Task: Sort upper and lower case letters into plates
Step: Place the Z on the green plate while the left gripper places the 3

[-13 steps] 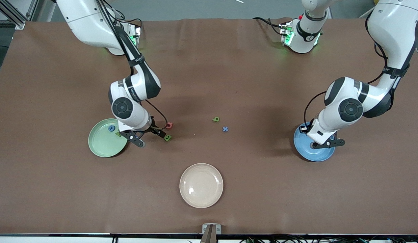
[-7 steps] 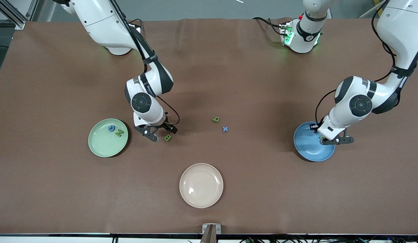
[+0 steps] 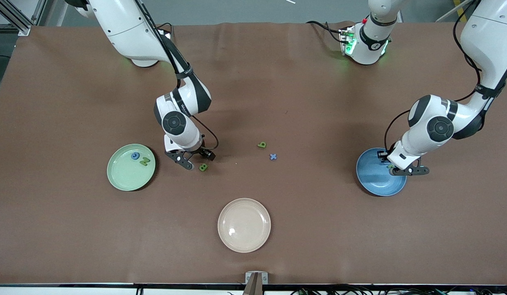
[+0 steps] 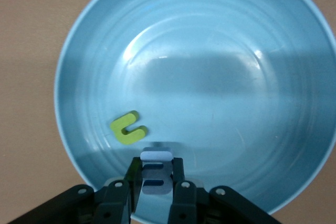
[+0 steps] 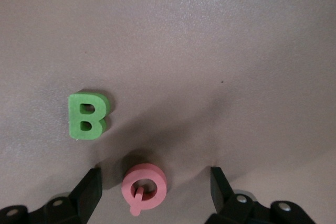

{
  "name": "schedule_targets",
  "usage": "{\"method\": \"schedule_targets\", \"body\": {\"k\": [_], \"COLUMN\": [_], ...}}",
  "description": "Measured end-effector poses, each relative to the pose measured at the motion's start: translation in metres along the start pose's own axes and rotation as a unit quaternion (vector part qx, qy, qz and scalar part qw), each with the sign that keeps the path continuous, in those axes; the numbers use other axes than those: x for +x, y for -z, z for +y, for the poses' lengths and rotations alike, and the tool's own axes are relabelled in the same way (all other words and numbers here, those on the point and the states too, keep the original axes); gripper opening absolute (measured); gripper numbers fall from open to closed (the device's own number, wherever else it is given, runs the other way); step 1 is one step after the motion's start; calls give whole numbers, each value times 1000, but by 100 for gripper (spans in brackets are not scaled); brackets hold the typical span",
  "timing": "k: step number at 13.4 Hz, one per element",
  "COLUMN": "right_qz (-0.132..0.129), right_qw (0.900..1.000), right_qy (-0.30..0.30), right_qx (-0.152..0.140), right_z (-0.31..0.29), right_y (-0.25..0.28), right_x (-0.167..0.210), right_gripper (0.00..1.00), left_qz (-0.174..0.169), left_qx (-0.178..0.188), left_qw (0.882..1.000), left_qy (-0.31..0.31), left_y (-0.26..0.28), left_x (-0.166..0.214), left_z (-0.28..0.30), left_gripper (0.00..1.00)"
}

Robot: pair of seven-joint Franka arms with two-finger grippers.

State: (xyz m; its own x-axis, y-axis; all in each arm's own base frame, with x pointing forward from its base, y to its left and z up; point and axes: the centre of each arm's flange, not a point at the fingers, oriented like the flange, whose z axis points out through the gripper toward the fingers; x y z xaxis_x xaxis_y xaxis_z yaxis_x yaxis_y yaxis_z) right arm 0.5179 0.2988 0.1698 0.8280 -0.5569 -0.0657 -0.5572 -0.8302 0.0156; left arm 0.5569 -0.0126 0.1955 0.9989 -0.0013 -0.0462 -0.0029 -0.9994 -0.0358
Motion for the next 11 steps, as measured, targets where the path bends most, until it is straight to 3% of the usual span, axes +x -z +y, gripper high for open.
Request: {"method": "schedule_targets", "body": {"k": [1, 3, 6, 10, 11], "right_qz": [2, 2, 2, 4, 4], "right_qw": [1000, 1000, 1000, 1000, 1000], "right_qy": [1, 1, -5, -7, -7], "right_qx": [2, 3, 3, 5, 6], "right_z": [-1, -1, -3, -6, -7], "right_y": [1, 1, 1, 1, 2], "right_x": [0, -1, -4, -10, -10], "right_gripper": [83, 81, 80, 75, 67], "left_qz": [-1, -3, 0, 24, 32], "left_qx": [1, -1, -3, -9, -11], "left_qw": [1000, 1000, 1000, 1000, 999], "left_qy": [-4, -5, -4, -10, -8], "left_y": [-2, -6, -5, 18, 31], "left_x": [0, -1, 0, 14, 20], "left_z": [1, 2, 2, 17, 31], "left_gripper": [27, 27, 52, 92, 100]}}
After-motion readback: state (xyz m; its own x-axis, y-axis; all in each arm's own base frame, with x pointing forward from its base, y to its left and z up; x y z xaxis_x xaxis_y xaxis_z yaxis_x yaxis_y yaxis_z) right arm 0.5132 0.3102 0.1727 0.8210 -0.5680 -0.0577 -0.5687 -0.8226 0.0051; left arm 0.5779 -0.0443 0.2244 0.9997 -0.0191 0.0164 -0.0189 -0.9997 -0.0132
